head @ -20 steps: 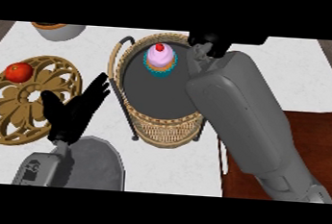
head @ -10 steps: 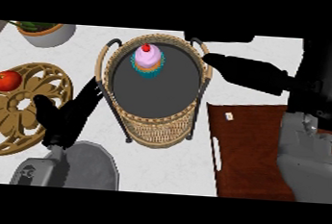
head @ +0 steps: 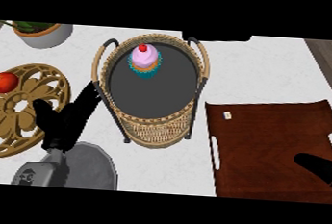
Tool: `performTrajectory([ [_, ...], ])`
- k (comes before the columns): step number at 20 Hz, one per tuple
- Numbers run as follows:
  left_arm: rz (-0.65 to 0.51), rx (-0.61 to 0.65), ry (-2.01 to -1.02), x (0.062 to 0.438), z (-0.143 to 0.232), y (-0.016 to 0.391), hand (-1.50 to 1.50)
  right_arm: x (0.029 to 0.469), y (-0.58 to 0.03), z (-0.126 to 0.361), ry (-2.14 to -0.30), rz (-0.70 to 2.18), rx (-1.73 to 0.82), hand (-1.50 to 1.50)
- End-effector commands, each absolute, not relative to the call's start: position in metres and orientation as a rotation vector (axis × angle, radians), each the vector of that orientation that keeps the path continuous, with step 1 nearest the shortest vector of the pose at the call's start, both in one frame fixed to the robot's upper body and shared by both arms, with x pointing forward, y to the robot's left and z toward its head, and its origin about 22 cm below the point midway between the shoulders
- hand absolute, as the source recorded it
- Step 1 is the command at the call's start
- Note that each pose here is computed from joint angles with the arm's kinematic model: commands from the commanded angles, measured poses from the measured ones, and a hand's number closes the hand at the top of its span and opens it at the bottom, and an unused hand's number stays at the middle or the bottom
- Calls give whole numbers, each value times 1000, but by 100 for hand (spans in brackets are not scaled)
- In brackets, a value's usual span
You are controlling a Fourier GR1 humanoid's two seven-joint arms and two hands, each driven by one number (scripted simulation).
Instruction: Pick the cupcake from the tray and place it in the tiered basket
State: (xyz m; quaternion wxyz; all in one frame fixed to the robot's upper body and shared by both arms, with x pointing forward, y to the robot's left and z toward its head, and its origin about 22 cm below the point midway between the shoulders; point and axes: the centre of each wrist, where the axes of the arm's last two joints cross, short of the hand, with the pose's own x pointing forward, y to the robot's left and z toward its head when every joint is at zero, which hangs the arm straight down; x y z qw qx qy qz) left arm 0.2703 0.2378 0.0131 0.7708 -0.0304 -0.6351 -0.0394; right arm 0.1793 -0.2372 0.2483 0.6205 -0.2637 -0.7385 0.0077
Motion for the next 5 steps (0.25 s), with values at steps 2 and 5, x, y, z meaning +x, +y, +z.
performTrajectory([
  [2,-88,-61,-1384,273,17,255,0,125,-267,267,-1679,69,-626,-150],
  [5,-73,-57,-1374,271,7,231,0,119,-287,269,-1679,81,-621,-150],
])
